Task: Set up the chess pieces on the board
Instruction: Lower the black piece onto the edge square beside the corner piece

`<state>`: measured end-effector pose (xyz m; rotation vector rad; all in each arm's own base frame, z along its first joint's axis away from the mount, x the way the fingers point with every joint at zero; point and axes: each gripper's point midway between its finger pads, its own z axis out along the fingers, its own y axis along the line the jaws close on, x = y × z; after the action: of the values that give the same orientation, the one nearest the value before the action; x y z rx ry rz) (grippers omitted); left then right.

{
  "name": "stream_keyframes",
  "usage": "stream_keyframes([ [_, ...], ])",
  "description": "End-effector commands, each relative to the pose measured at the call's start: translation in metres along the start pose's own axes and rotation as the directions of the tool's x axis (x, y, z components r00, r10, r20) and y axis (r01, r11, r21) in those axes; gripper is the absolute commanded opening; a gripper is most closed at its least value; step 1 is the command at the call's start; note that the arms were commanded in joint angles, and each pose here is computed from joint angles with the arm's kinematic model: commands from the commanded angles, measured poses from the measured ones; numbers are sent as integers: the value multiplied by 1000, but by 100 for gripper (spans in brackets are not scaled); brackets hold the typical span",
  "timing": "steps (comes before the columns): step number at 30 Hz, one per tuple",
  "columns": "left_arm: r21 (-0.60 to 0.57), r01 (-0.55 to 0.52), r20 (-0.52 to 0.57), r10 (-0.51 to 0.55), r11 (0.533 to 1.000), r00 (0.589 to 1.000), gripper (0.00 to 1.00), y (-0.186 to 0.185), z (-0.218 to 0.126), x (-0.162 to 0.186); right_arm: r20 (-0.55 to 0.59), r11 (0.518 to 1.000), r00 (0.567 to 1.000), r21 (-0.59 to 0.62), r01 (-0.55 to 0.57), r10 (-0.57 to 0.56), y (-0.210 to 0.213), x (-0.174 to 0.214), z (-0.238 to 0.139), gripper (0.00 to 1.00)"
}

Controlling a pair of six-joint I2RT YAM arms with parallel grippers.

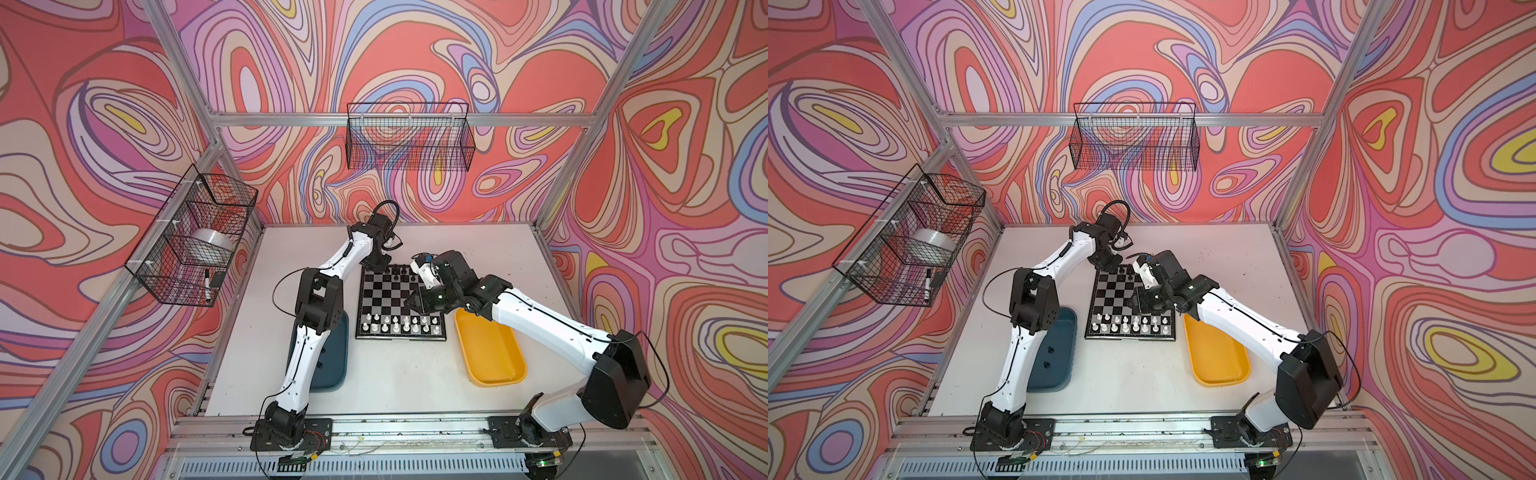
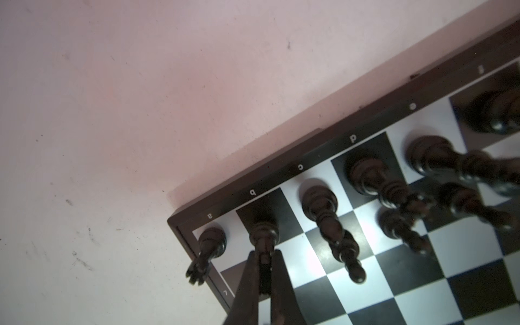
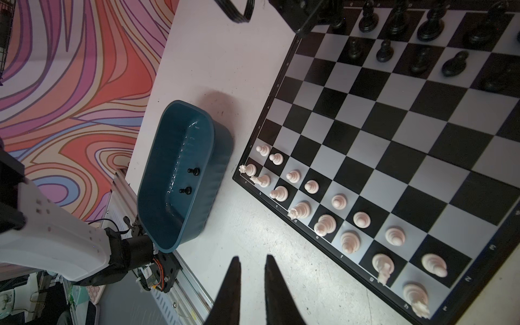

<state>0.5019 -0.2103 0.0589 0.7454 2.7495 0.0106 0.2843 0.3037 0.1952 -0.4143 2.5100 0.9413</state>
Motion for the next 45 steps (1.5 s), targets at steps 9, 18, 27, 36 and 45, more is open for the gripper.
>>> stream_keyframes([
  [9,2,-35,-28,35,999,999,5,-8,6,2,-10,1000,1000,6,-7,7,-7,4,5,17],
  [18,7,-33,-21,34,999,999,10,-9,7,-1,-16,1000,1000,5,-8,8,-8,4,7,17],
  [27,12,-42,-17,42,999,999,15,-12,6,-3,-19,1000,1000,10,-10,10,-9,5,9,17],
  [36,17,-48,-20,48,999,999,14,-13,7,-2,-23,1000,1000,10,-9,9,-11,6,11,16],
  [45,24,-43,-21,44,999,999,9,-14,4,-2,-28,1000,1000,11,-7,8,-11,7,12,16],
])
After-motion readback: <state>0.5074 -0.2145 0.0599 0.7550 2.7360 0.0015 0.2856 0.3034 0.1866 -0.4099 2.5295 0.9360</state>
